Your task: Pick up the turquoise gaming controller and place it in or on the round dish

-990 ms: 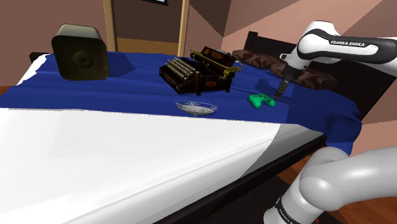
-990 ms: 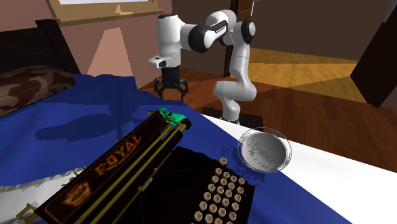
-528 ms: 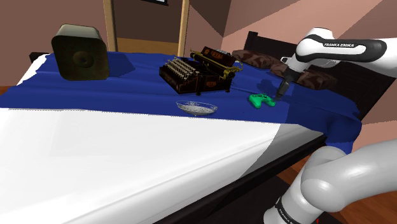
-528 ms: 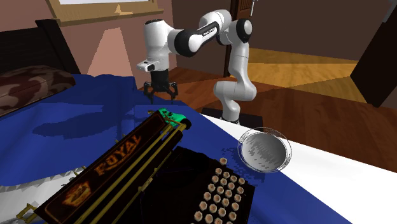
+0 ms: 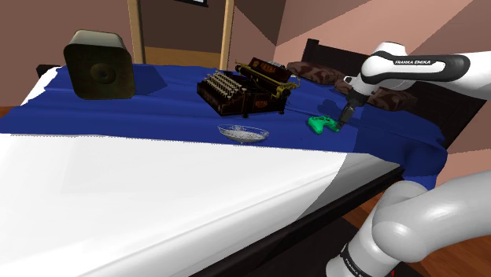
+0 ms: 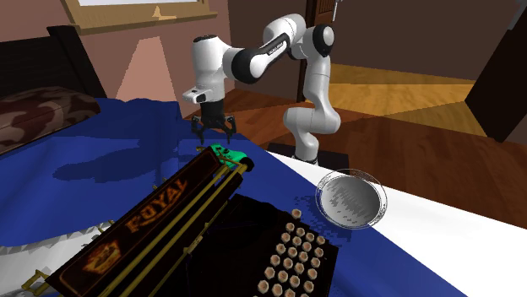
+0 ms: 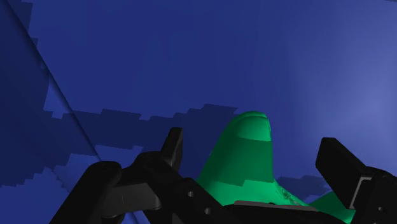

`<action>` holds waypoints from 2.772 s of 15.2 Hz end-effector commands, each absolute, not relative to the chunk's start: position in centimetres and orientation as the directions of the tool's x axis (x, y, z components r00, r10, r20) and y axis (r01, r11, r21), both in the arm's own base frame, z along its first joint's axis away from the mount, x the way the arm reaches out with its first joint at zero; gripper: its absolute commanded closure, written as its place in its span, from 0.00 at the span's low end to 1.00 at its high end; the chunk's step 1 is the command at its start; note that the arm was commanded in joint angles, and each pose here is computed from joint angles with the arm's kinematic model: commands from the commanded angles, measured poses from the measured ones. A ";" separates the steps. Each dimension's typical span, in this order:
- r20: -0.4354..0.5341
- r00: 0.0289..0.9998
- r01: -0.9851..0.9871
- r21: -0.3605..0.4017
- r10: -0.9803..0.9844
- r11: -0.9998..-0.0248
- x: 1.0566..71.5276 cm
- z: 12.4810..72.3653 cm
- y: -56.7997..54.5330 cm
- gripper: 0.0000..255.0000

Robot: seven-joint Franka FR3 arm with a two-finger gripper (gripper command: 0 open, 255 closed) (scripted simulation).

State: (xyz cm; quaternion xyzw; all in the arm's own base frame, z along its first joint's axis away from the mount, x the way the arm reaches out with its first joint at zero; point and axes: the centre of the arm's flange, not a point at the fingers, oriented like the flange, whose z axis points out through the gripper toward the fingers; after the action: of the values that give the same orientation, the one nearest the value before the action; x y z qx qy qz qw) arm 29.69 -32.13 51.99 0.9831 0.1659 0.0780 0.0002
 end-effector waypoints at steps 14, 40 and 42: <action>0.153 0.933 0.326 0.026 0.326 -0.945 29.7 52.5 -32.1 1.00; 0.153 0.933 0.326 0.026 0.326 -0.945 30.8 64.0 -27.0 1.00; 0.153 0.933 0.326 0.026 0.326 -0.945 31.3 64.0 -24.4 1.00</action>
State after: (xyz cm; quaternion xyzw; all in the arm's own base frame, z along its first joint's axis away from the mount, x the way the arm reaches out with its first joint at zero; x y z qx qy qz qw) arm 31.13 -25.83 64.10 0.9829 0.1666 0.0780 -0.0001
